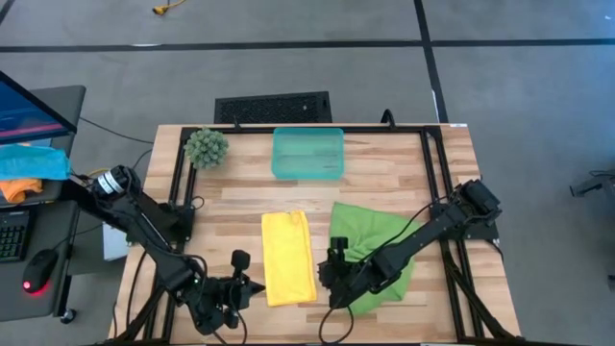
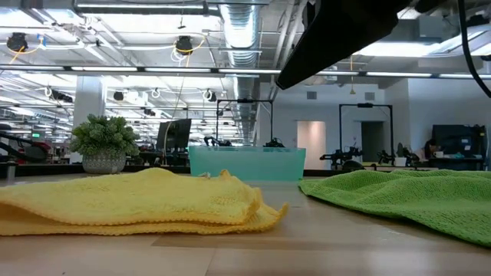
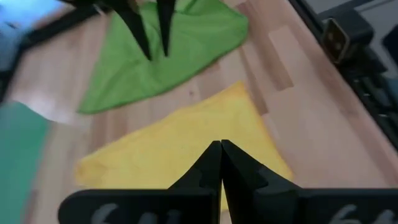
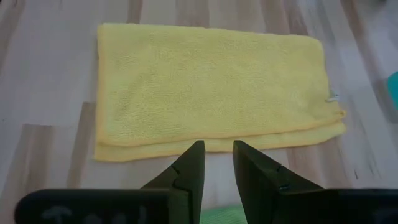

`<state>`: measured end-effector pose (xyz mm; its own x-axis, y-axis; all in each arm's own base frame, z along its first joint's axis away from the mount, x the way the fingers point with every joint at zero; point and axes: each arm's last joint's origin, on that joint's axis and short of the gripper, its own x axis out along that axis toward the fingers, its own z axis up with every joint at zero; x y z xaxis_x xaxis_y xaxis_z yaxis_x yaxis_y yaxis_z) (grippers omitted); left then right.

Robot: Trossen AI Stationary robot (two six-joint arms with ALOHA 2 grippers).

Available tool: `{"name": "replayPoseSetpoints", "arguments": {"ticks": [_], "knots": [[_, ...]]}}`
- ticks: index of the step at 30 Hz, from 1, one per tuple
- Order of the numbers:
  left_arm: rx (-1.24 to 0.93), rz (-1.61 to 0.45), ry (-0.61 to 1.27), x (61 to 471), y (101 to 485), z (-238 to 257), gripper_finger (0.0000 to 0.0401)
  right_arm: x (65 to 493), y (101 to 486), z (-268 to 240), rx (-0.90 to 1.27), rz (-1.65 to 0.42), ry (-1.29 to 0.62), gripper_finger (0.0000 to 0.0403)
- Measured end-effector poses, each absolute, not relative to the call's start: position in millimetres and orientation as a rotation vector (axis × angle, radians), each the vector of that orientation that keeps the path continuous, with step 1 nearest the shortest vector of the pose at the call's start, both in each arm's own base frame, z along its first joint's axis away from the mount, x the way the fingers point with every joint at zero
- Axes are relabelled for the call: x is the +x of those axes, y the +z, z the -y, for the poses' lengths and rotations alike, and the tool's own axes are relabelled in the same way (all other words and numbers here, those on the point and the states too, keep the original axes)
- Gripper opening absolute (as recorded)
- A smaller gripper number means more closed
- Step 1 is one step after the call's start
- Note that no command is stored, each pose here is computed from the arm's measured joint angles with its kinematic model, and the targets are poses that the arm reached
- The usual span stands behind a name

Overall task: Roll microfiber towels into tight, uniform cylinder then place into a basket
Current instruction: Fold the yellow microfiber cloth

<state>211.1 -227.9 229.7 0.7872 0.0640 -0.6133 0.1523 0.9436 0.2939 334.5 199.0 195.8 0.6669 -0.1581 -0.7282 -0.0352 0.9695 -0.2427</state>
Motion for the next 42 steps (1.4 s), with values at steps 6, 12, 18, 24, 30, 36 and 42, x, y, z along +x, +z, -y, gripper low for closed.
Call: {"name": "replayPoseSetpoints", "arguments": {"ticks": [6, 12, 18, 24, 30, 36, 42], "knots": [[0.251, -0.709, -0.073, 214.7, 228.6, 225.5, 0.0000, 336.4, 197.2, -200.7, -0.221, -0.821, -0.052, 0.0108], [0.231, -0.723, -0.072, 218.7, 228.3, 221.8, 0.0000, 338.7, 198.7, -204.6, -0.167, -0.813, 0.021, 0.0108], [0.223, -0.726, -0.061, 221.5, 228.3, 219.1, 0.0000, 338.6, 198.6, -204.7, -0.166, -0.815, 0.025, 0.0108], [0.223, -0.734, -0.073, 222.3, 228.1, 218.4, 0.0000, 338.5, 198.6, -204.7, -0.166, -0.816, 0.025, 0.0108], [0.186, -0.739, -0.066, 222.1, 228.0, 218.7, 0.0009, 338.6, 198.5, -204.7, -0.166, -0.816, 0.025, 0.0108], [0.196, -0.727, -0.048, 222.4, 228.3, 218.1, 0.0064, 338.5, 198.4, -204.6, -0.167, -0.817, 0.025, 0.0117], [0.183, -0.748, -0.045, 224.4, 221.4, 220.5, 0.0130, 335.1, 190.5, -202.6, -0.182, -0.842, 0.021, 0.0161]]}}
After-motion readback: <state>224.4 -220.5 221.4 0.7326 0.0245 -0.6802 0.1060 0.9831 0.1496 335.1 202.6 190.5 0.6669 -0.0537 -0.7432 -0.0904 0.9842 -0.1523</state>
